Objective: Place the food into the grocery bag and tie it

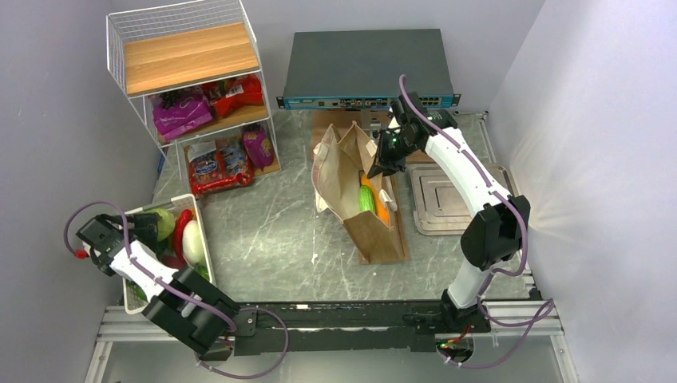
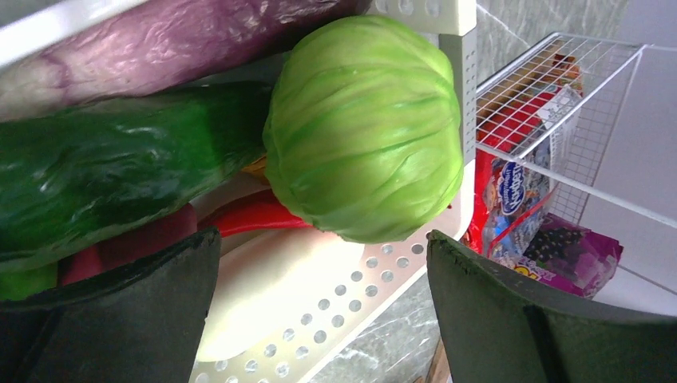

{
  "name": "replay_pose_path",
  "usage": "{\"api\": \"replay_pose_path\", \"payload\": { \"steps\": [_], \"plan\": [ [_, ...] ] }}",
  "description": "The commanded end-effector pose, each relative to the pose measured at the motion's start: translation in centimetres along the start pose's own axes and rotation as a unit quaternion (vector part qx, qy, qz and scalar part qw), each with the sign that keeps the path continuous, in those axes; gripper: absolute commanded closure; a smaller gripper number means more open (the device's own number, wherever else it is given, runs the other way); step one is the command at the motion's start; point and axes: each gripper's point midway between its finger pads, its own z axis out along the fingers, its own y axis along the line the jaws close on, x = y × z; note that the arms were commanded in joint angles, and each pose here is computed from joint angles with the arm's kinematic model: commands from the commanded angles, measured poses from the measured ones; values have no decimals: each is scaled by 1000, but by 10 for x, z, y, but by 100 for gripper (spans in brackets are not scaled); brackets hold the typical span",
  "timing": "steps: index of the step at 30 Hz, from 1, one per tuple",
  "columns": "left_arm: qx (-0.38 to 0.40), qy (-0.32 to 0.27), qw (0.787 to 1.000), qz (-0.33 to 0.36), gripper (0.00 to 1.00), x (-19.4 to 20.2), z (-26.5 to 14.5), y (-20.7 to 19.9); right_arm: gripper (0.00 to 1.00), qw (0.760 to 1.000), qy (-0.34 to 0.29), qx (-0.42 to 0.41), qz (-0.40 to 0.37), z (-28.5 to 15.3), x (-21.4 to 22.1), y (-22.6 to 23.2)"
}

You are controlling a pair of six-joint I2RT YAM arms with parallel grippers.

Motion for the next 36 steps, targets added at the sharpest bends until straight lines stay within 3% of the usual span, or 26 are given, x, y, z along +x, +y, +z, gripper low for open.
{"api": "replay_pose_path", "payload": {
  "steps": [1,7,10,15,18,20,31,36],
  "plan": [
    [49,-9,999,-12,1,-15,1,-25,100,1000,19,-3,-10,-1,8,1],
    [51,-7,999,-15,2,-22,9,-29,100,1000,20,-2,-8,1,11,-1],
    [58,-5,998,-17,8,-22,12,-31,100,1000,19,-3,-7,0,10,-1],
    [81,0,997,-5,28,-21,15,-37,100,1000,14,0,-7,-1,10,-2],
    [88,4,996,2,48,-19,15,-38,100,1000,9,1,-8,-3,9,-2],
    [91,8,996,5,57,-17,12,-40,100,1000,7,0,-8,-4,9,-1],
    [70,35,997,-7,67,1,-2,-32,100,1000,-3,-13,-7,-7,8,3],
    [48,39,998,-13,78,-13,-16,-48,100,1000,-1,-15,-10,-8,10,2]
  ]
}}
